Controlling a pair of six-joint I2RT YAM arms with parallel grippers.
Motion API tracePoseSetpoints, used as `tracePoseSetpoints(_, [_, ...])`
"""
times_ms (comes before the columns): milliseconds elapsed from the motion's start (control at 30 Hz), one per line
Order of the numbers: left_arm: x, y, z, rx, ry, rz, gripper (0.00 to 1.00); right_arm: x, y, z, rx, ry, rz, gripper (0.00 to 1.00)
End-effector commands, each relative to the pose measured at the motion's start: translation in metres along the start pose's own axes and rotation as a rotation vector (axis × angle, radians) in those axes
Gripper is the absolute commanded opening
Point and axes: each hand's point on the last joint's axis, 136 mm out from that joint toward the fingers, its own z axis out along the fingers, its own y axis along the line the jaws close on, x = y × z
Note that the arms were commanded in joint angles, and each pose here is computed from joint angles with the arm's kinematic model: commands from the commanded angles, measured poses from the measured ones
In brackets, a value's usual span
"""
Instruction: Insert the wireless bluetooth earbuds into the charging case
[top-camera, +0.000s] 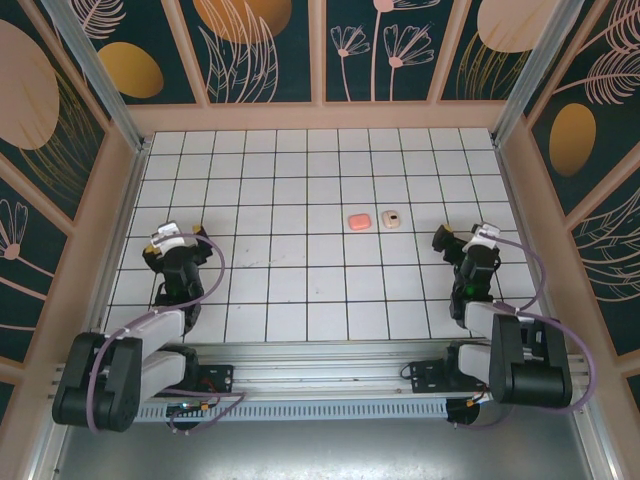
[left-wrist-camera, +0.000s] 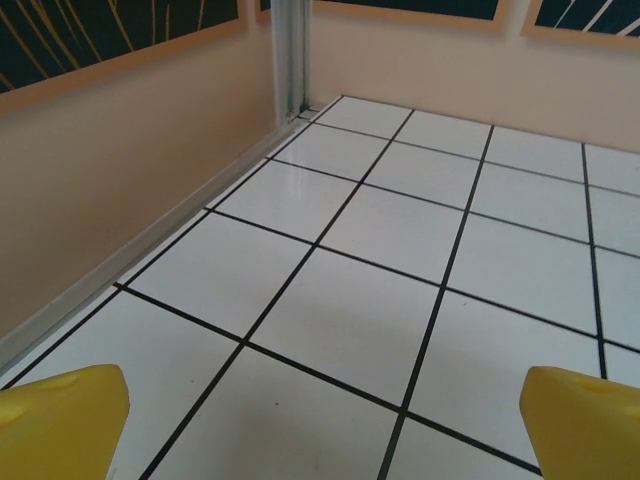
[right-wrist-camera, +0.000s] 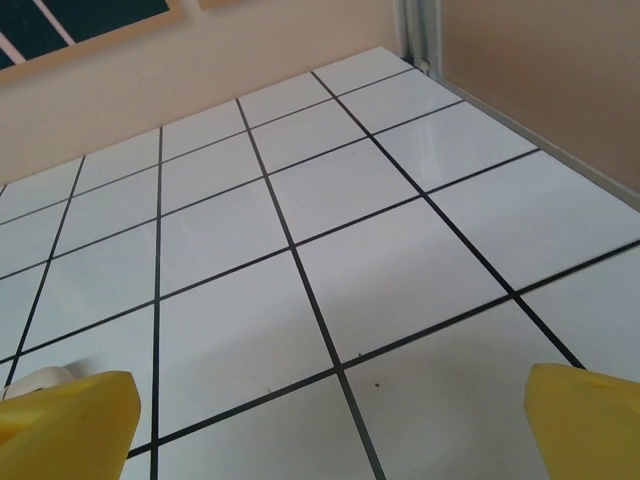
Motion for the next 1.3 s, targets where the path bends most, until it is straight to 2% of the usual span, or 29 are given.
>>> tracePoseSetpoints(0, [-0.028, -0.005, 0.001, 0.031, -0.133, -0.031, 0.99, -0.033, 0.008, 0.007, -0.03, -0.117, -0.046, 0.99])
tracePoseSetpoints(300, [-0.042, -0.019, 0.015, 0.056, -0.219, -0.001, 0.99, -0.037, 0.012, 0.025, -0.044, -0.109, -0.046, 0.99])
tracePoseSetpoints(500, [-0.032, -0.022, 0.019, 0.069, -0.204, 0.006, 0.99, -0.034, 0.017, 0.023, -0.083, -0.135, -0.029, 0.99])
tracePoseSetpoints(833, [-0.028, -0.027, 0.018, 0.125, -0.243, 0.016, 0.99, -0.017, 0.034, 0.036, -0.133, -0.093, -0.102, 0.99])
tracePoseSetpoints(900, [-0.021, -0.029, 0.025, 0.123, -0.18, 0.026, 0.99, -0.014, 0.039, 0.036, -0.165, -0.087, -0.113, 0.99])
tracePoseSetpoints(1000, [-0.02, -0.028, 0.033, 0.126, -0.155, 0.008, 0.99, -0.01, 0.048, 0.036, -0.218, -0.075, -0.142, 0.99])
tracePoseSetpoints(1267, [-0.02, -0.024, 0.035, 0.133, -0.153, -0.007, 0.99, -0.01, 0.049, 0.036, -0.216, -0.076, -0.144, 0.99])
